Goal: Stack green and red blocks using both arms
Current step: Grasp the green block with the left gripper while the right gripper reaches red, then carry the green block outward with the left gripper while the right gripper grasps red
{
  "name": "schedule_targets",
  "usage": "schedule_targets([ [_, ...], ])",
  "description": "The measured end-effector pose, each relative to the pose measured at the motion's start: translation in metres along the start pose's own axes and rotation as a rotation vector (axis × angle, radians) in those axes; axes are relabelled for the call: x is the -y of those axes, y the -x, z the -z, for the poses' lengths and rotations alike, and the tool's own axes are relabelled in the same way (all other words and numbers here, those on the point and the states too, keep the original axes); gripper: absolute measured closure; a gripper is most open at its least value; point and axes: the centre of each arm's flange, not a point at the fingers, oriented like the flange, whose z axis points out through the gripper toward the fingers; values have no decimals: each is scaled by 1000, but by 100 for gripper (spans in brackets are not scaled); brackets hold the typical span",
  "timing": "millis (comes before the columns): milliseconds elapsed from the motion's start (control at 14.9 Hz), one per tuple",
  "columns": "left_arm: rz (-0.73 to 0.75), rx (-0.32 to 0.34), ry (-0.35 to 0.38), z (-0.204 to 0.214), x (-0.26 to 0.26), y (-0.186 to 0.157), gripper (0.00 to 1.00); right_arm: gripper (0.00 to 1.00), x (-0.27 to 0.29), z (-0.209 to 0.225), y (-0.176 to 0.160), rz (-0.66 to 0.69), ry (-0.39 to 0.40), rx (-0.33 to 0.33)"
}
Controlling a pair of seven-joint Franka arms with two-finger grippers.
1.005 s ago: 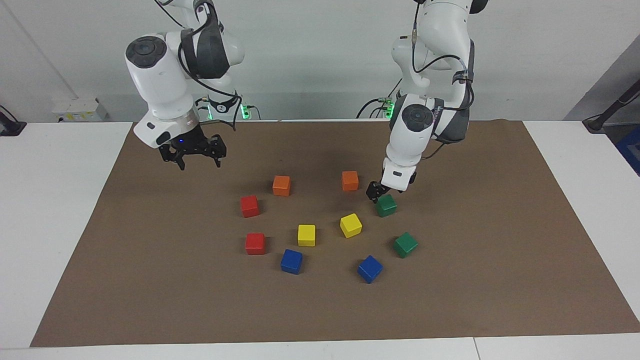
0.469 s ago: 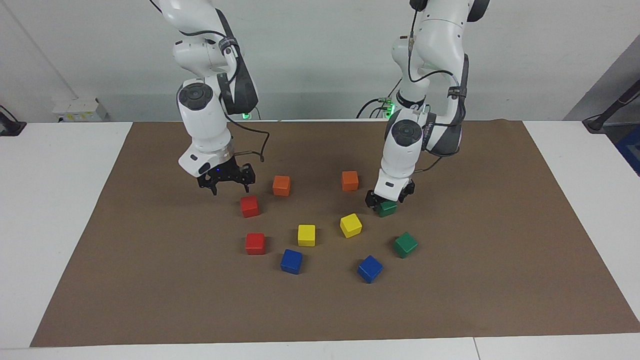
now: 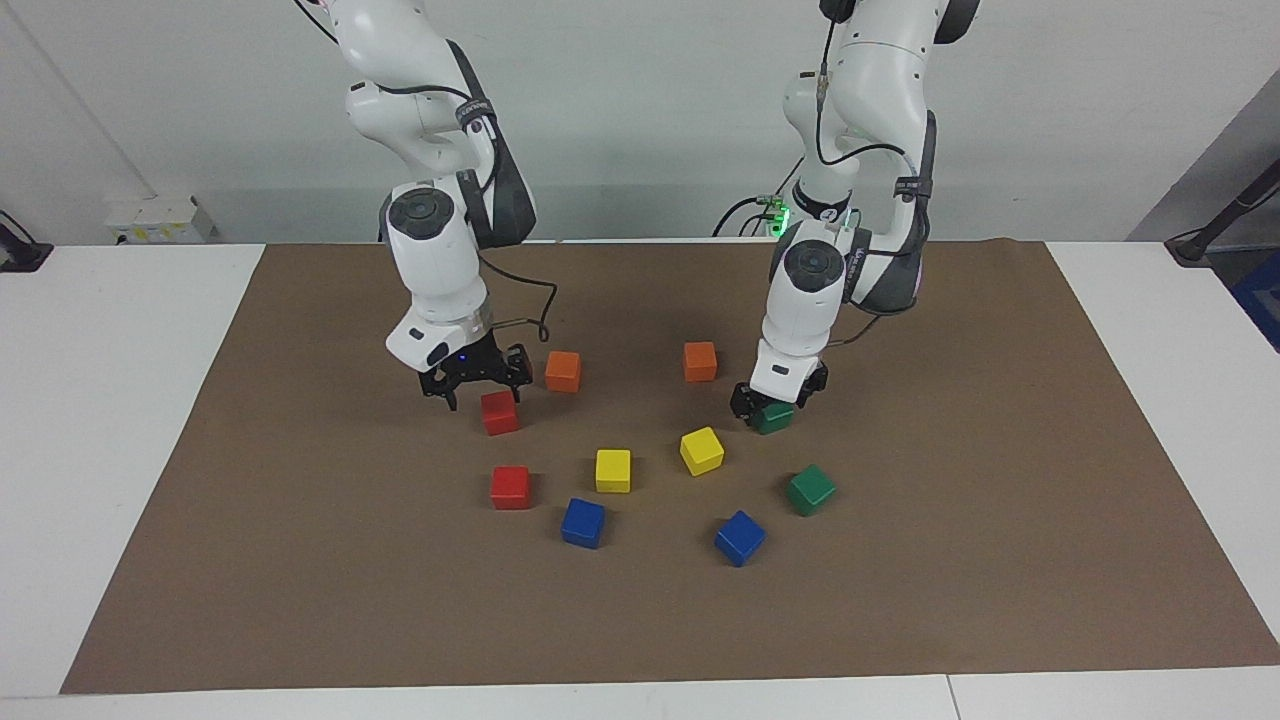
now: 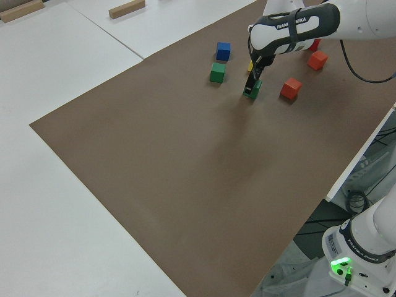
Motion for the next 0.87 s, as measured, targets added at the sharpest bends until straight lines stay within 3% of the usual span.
schedule_targets([
  [201, 1, 1, -1, -2, 1, 1, 0, 0, 0, -10, 0, 11, 2, 14],
  [268, 2, 3, -2, -3, 1, 2, 7, 0, 0, -12, 1, 25, 2, 18],
  [469, 2, 5, -4, -4, 2, 3, 44, 0, 2, -20, 6, 54, 4, 36],
  [670, 7, 13, -13, -3, 4, 1, 44, 0, 10, -31, 16, 71, 6, 63],
  [871, -22, 39, -47, 20, 33, -24, 44, 0, 12, -42, 26, 78, 10, 89],
])
